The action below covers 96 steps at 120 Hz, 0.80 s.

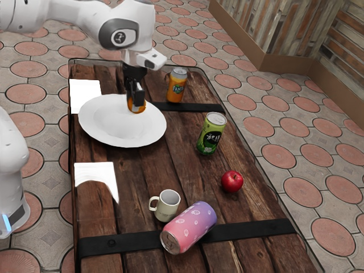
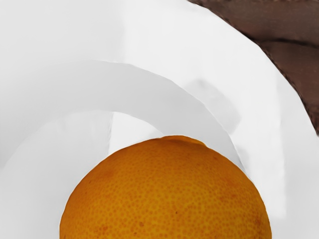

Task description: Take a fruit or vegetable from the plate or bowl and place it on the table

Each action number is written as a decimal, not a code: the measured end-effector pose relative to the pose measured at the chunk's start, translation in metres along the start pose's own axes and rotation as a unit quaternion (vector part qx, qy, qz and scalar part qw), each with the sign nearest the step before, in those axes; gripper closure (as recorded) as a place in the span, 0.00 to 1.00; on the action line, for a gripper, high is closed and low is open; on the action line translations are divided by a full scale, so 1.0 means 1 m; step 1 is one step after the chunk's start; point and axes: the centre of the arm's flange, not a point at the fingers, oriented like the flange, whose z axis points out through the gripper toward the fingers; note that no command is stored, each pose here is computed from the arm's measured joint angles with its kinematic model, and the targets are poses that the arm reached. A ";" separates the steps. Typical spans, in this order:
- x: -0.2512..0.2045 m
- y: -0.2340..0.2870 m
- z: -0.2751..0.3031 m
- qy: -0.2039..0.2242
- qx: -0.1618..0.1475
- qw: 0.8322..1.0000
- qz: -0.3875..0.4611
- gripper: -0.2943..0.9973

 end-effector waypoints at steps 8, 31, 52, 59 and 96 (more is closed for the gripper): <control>0.014 0.020 -0.017 0.007 0.011 1.000 0.023 0.50; 0.083 0.102 -0.003 -0.027 0.016 0.993 0.113 0.50; 0.113 0.137 0.031 -0.060 0.002 0.988 0.144 0.51; 0.115 0.138 0.036 -0.065 -0.002 0.987 0.145 0.43; 0.144 0.159 -0.075 0.032 0.027 0.984 0.172 0.25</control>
